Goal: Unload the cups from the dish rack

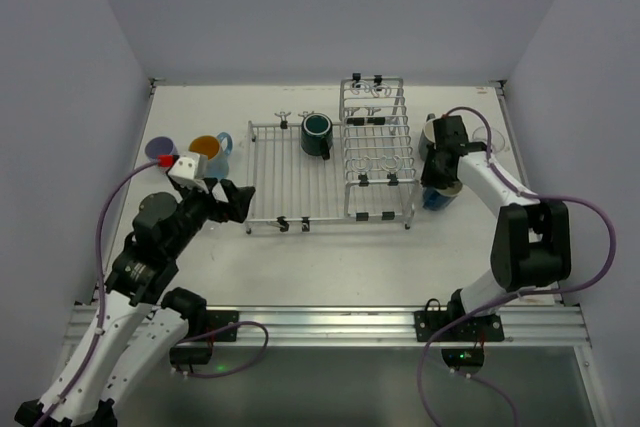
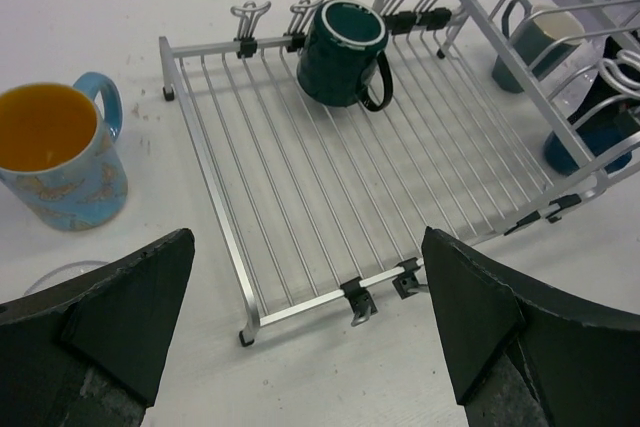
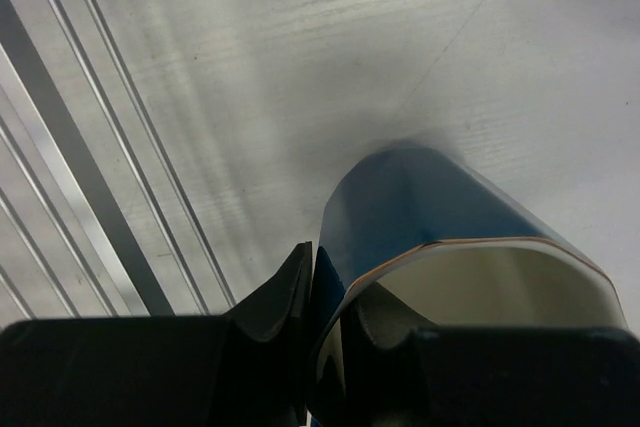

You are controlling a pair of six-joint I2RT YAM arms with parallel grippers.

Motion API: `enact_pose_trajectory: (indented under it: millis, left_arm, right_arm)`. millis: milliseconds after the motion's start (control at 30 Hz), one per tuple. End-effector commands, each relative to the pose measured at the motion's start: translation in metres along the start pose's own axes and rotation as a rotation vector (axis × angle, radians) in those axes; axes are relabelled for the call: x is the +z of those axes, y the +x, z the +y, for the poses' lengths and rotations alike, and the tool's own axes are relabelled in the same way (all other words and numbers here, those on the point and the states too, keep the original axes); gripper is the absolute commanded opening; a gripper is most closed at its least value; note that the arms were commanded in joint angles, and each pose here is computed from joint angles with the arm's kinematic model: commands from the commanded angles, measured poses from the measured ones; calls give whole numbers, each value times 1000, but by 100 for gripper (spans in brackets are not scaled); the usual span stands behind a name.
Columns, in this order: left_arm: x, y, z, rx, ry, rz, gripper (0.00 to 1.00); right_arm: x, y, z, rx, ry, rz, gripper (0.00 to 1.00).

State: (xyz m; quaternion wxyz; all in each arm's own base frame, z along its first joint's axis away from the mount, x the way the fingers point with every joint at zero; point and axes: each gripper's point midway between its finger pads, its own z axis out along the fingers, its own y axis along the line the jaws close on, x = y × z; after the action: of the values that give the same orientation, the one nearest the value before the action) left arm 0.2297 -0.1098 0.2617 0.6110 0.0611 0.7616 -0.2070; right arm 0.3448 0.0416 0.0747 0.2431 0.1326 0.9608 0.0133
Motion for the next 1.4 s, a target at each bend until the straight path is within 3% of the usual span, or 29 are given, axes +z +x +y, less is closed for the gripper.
enact_pose_trajectory:
  millis: [0,100,133,233,533,567,700,1033,1067,1367]
  left_arm:
    - [9,5,4,22,-22,50,100]
    - [18,7,-4,11,9,104,100]
    - [21,6,-8,1,28,116,100]
    - [29,-11,-19,-34,57,120,100]
    - [90,-36,-35,-146,27,115,100]
    - [104,-20,-42,-133,19,161,100]
    - [151,2,-48,-138,-53,225,100]
    - [254,11,-56,-106,-171,211,100]
    - [265,26,-52,-90,-191,240,100]
    - [318,46,-47,4,-247,296,100]
  right_arm:
    - [-9,-24,-2,-4,9,-100,21]
    - [-14,-27,-3,2,13,-119,41]
    - [-21,-30,-2,9,7,-138,54]
    - [-44,-40,1,32,-29,-209,70]
    - [-154,-57,23,101,-314,-537,92]
    - [-159,-53,23,102,-333,-559,95]
    - [-212,-43,32,103,-511,-726,99]
    - [-225,-9,46,52,-674,-732,99]
    - [-223,-6,49,43,-691,-720,99]
    - [-228,0,58,5,-746,-711,99]
